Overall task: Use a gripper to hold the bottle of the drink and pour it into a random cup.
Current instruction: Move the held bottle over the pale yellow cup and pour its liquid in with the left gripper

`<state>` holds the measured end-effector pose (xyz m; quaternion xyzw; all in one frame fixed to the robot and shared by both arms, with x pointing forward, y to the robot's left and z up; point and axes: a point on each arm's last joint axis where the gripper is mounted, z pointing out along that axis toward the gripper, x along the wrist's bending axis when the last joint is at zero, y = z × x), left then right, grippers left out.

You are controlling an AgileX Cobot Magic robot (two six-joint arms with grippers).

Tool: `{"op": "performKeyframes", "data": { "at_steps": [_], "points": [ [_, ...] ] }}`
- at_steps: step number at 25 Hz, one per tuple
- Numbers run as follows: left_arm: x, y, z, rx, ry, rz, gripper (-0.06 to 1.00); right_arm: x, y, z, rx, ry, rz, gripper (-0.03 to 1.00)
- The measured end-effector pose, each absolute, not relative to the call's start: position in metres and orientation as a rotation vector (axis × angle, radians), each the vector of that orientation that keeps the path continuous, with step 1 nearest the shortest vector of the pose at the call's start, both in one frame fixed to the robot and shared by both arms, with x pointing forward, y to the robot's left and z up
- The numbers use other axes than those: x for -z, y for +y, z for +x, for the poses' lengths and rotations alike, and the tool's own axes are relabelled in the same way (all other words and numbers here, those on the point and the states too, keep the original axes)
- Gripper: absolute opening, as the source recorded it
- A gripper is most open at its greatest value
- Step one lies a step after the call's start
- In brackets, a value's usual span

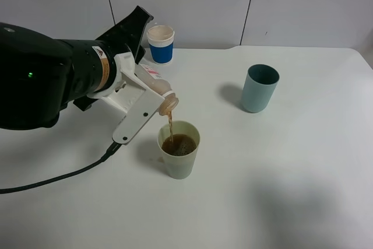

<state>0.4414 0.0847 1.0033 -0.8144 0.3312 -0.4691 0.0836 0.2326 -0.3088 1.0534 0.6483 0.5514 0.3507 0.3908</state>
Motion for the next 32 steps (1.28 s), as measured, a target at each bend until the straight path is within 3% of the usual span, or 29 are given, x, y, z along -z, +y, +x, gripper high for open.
{"op": "performKeyframes", "data": {
  "at_steps": [32],
  "points": [
    [-1.0126, 0.0797, 0.4374, 1.513, 0.968, -2.298, 0.33, -1.0534, -0.3088, 0.2326, -0.891, 1.401, 1.647, 1.0]
  ]
}}
